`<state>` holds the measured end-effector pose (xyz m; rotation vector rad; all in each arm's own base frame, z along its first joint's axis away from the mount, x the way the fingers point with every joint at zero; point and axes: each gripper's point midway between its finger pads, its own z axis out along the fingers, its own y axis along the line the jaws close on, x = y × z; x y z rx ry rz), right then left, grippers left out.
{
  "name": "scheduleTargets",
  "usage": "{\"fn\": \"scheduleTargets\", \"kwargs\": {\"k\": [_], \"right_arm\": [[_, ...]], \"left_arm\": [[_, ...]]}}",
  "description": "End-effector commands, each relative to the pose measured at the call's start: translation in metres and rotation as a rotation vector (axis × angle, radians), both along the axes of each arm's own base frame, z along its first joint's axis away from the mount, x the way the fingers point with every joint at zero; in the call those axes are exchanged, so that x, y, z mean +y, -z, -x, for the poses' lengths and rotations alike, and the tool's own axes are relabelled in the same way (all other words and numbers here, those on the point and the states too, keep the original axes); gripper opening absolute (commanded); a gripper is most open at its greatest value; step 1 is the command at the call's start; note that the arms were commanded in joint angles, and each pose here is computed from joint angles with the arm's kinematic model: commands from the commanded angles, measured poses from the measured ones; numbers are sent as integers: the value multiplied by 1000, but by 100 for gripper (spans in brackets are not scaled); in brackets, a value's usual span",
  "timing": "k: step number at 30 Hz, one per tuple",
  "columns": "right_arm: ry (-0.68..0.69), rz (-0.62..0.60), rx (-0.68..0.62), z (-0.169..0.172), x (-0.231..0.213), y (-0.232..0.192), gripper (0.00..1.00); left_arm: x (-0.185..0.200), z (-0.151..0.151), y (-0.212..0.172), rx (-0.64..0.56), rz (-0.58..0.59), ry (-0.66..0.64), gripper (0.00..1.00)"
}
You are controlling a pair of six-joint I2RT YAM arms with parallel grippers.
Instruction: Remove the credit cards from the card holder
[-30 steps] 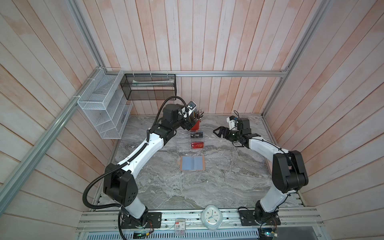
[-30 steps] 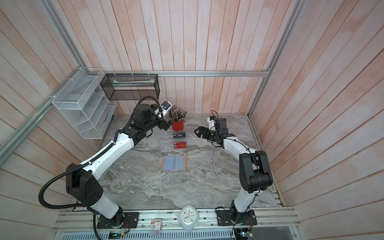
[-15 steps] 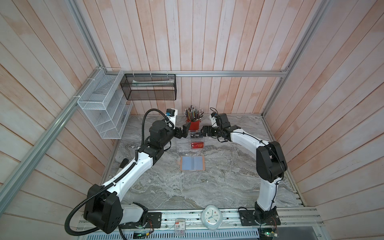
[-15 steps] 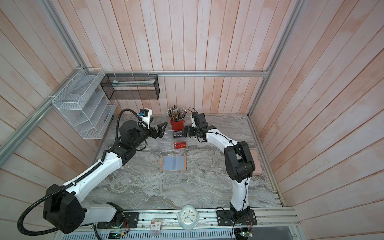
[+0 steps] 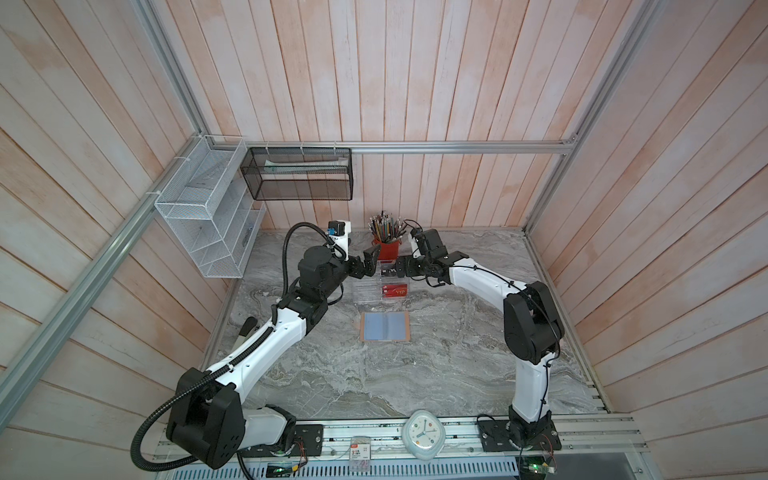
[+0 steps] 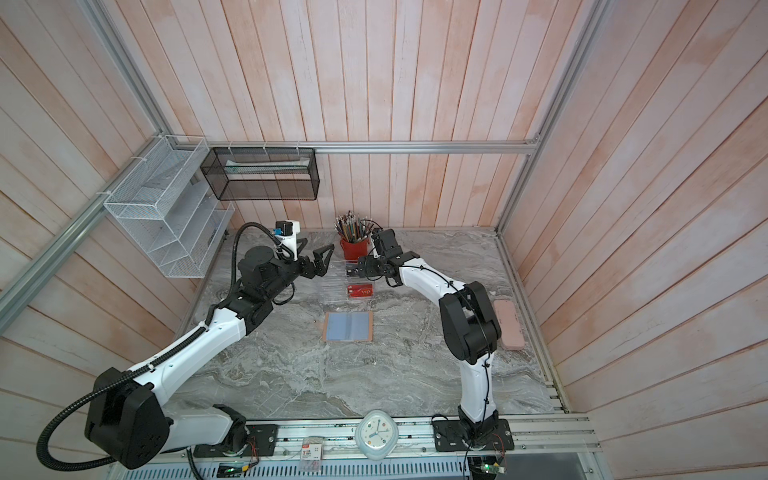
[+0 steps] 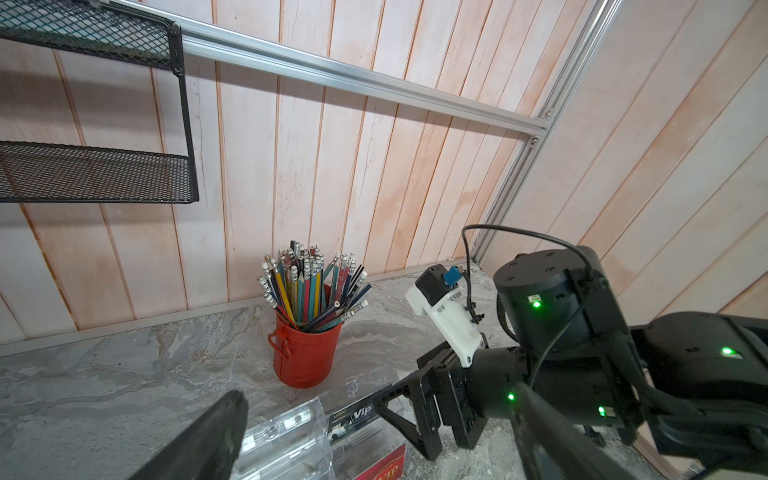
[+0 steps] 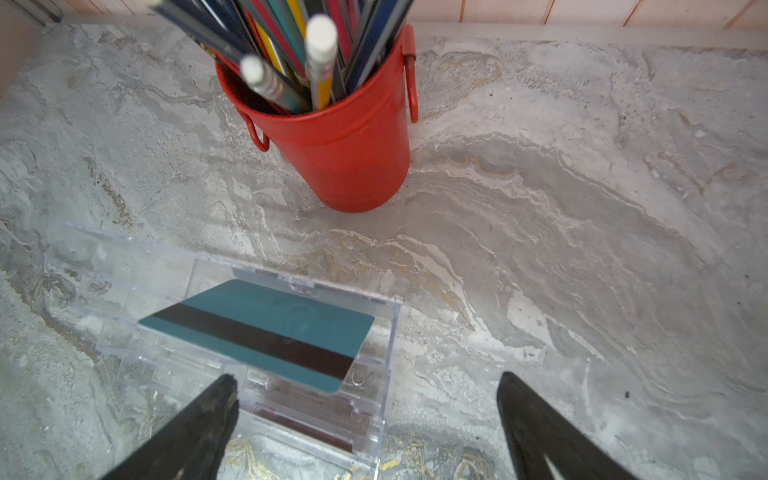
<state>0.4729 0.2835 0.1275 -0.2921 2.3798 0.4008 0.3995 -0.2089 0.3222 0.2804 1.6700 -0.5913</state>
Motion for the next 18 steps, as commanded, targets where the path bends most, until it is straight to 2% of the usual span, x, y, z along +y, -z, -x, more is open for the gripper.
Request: {"fn": "scheduleTargets", "kwargs": {"k": [1,18], "right_arm": [[23,32,19,-5,-1,10,98],[38,-8,11,-18,8,3,98]], "left_arm": [[8,2,-9,-28,22,-30,100],[8,5,0,-14,19,-22,100]]}}
